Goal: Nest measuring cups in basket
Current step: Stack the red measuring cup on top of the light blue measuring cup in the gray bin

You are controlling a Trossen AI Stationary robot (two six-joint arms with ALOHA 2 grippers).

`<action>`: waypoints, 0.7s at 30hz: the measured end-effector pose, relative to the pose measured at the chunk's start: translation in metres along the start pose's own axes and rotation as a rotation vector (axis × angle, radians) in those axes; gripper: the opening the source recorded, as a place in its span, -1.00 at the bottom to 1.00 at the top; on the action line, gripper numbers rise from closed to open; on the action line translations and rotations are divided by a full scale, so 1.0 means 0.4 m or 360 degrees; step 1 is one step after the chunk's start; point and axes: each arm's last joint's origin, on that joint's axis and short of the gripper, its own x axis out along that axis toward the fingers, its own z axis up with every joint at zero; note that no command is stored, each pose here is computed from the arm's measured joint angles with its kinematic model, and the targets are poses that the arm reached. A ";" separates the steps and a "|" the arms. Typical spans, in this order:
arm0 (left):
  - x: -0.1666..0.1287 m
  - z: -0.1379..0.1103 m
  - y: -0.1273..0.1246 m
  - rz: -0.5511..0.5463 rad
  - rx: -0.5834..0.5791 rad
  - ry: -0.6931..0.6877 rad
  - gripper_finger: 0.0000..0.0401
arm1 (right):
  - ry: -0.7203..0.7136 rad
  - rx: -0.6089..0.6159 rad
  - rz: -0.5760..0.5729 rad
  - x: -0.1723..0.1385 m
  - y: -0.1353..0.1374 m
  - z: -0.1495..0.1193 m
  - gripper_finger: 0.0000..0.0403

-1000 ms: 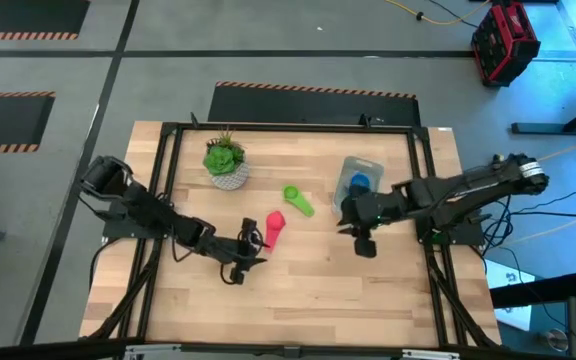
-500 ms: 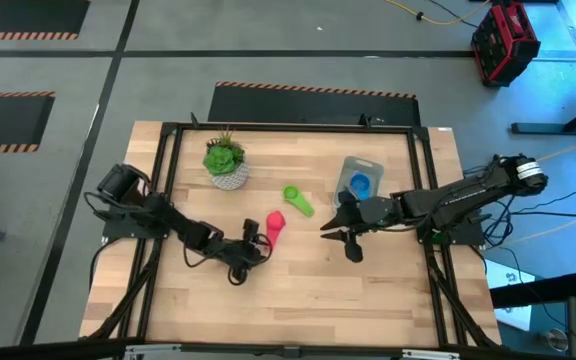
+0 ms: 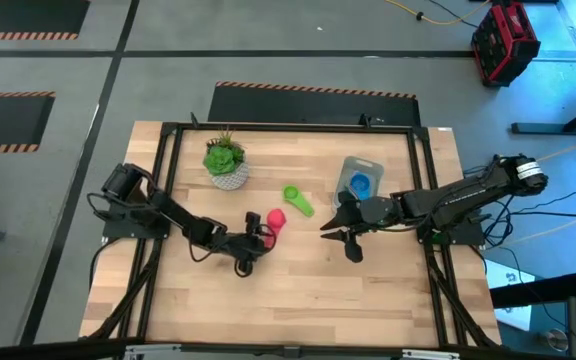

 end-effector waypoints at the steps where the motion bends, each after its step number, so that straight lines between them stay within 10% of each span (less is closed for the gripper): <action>1: 0.001 0.000 0.002 0.0005 -0.0003 0.0002 -0.09 | 0.0000 0.0000 0.0000 0.000 0.000 0.000 -0.50; 21: 0.004 -0.004 0.009 0.0020 -0.0003 0.0018 -0.63 | 0.0003 0.0000 0.0002 0.000 0.000 0.000 -0.50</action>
